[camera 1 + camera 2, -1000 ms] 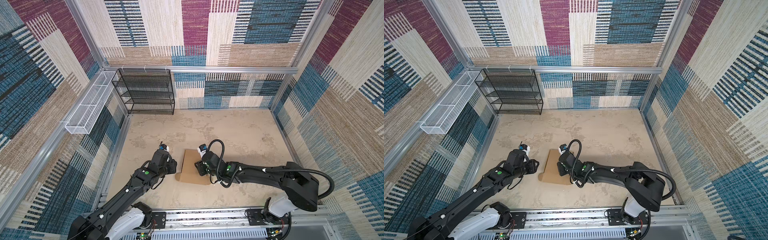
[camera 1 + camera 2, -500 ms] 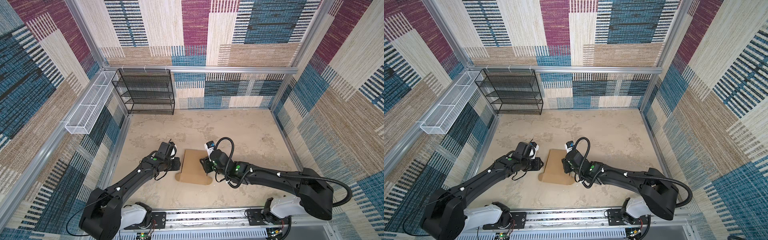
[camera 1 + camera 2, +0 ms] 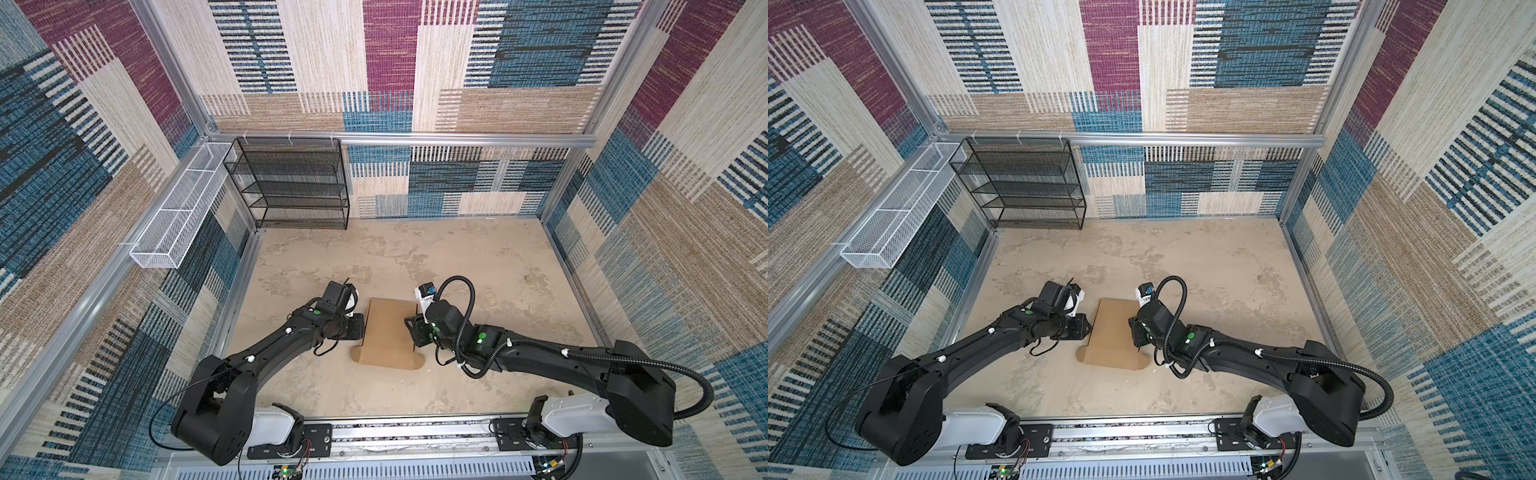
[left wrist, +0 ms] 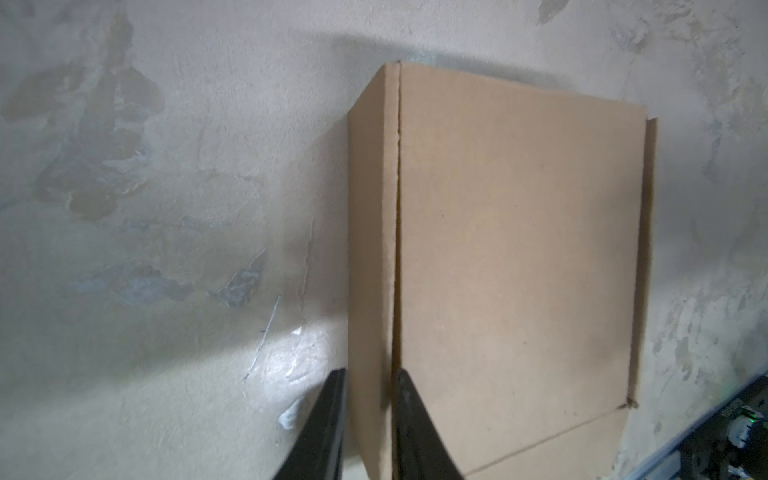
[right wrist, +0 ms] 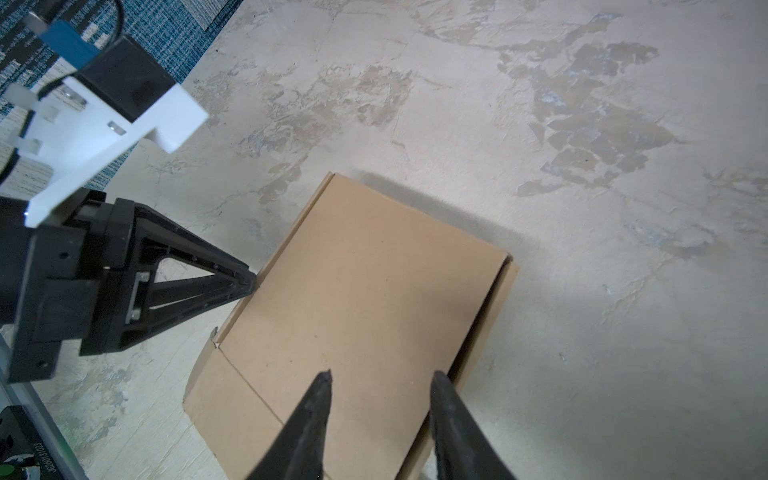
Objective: Fold the paper box
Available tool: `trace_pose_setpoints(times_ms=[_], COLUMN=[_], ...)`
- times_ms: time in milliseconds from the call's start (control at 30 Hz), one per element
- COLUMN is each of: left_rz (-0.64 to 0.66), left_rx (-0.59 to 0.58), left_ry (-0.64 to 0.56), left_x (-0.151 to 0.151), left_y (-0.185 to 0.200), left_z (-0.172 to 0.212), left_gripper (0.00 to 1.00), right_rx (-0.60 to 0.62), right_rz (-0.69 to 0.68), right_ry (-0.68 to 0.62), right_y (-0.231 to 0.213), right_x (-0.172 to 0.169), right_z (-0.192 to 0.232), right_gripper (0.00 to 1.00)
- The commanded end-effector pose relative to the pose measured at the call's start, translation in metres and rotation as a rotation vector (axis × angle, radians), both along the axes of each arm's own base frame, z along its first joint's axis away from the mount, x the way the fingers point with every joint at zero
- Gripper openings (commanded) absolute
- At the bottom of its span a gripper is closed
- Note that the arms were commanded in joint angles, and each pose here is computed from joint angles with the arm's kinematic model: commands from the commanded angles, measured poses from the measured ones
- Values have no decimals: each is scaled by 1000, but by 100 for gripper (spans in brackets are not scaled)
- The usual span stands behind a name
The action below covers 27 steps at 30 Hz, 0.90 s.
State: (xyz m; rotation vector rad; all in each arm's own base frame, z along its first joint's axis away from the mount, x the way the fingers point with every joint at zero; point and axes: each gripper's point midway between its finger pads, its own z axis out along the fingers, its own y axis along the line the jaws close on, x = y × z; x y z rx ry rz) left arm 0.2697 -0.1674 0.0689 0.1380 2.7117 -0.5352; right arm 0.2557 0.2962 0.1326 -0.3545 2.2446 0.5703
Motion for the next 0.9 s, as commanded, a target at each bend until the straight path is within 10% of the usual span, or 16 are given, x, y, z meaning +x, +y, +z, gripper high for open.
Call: trace_pose_setpoints(times_ms=[0,467,867], left_rz=[-28,-23,-9], left_rx=[-11,-20,-28], left_ry=[-21,-16,-20], left_x=[5,4,2], left_y=[-5,-6,-3], left_z=[3,-2,-5], left_gripper=[25,14,9], right_rx=[20,13,92], right_rz=[-11,-44,-52], right_ry=[-14,5,102], right_y=[1,-9,-15], right_x=[2,2,-13], right_z=[5,4,1], right_gripper=[41,43,68])
